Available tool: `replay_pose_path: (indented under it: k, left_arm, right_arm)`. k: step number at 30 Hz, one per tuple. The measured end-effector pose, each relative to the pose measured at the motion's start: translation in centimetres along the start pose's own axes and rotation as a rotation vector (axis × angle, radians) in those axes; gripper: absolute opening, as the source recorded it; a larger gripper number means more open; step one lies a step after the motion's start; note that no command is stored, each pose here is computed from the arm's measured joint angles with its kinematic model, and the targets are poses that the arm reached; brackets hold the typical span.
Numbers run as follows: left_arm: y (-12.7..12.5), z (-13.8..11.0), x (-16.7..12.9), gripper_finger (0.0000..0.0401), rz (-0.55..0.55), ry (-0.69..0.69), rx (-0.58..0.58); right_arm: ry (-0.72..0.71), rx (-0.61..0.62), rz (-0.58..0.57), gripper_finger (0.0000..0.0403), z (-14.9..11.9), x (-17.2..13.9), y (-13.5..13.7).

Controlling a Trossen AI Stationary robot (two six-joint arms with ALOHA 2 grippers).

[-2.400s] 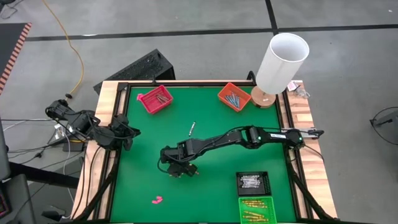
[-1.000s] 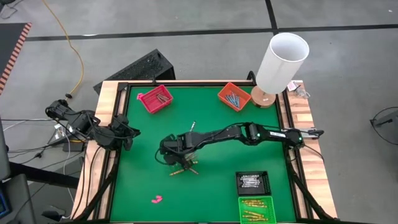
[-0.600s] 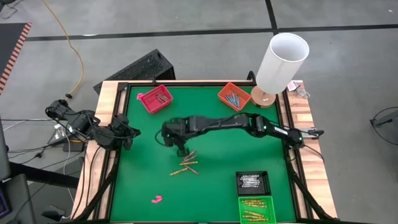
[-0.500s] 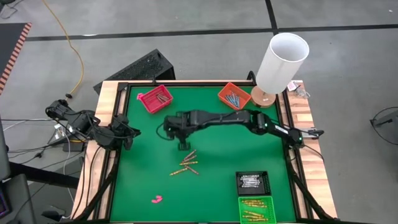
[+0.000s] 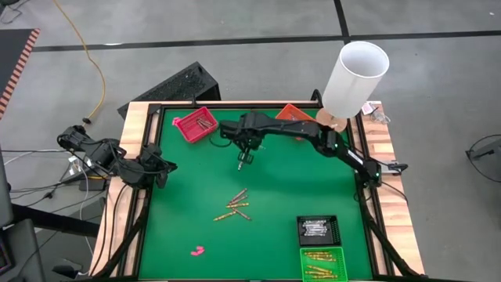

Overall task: Sort crayons
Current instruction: Put the blue crayon into the orange bin

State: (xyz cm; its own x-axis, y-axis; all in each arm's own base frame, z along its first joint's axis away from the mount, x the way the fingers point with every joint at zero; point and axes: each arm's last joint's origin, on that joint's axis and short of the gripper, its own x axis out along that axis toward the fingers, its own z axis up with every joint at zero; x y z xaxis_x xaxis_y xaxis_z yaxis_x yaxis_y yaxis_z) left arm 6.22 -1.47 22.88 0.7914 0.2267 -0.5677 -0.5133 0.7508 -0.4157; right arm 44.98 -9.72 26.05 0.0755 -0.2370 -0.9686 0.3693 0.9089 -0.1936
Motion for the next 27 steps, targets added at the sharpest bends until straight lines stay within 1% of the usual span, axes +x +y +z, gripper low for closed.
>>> replay_pose_path:
  k: [4, 7, 10, 17, 20, 23, 27]
  left_arm:
    - [0.0, 0.0, 0.0, 0.005, 0.0, 0.0, -0.016]
    - [0.0, 0.0, 0.0, 0.005, 0.001, 0.0, -0.022]
    - [0.0, 0.0, 0.0, 0.005, 0.001, 0.001, -0.022]
    - [0.0, 0.0, 0.0, 0.005, 0.002, 0.0, -0.04]
    - [0.0, 0.0, 0.0, 0.005, 0.002, -0.001, -0.048]
    - [0.0, 0.0, 0.0, 0.005, 0.002, -0.001, -0.057]
    - [0.0, 0.0, 0.0, 0.005, 0.003, -0.002, -0.059]
  right_arm:
    - [0.009, 0.032, -0.018, 0.0001, 0.1, 0.2, -1.9]
    - [-0.011, 0.037, -0.066, 0.0001, 0.2, -0.2, -3.5]
    - [-0.02, 0.054, -0.089, 0.0001, 0.0, -0.8, -5.4]
    - [-0.091, 0.122, -0.149, 0.0, -0.8, -3.3, -9.5]
    - [-0.104, 0.131, -0.153, 0.0, -1.2, -3.3, -10.2]
    - [-0.136, 0.107, -0.153, 0.0, -1.8, -3.1, -10.1]
    - [-0.162, 0.082, -0.141, 0.0, -3.3, -2.1, -10.0]
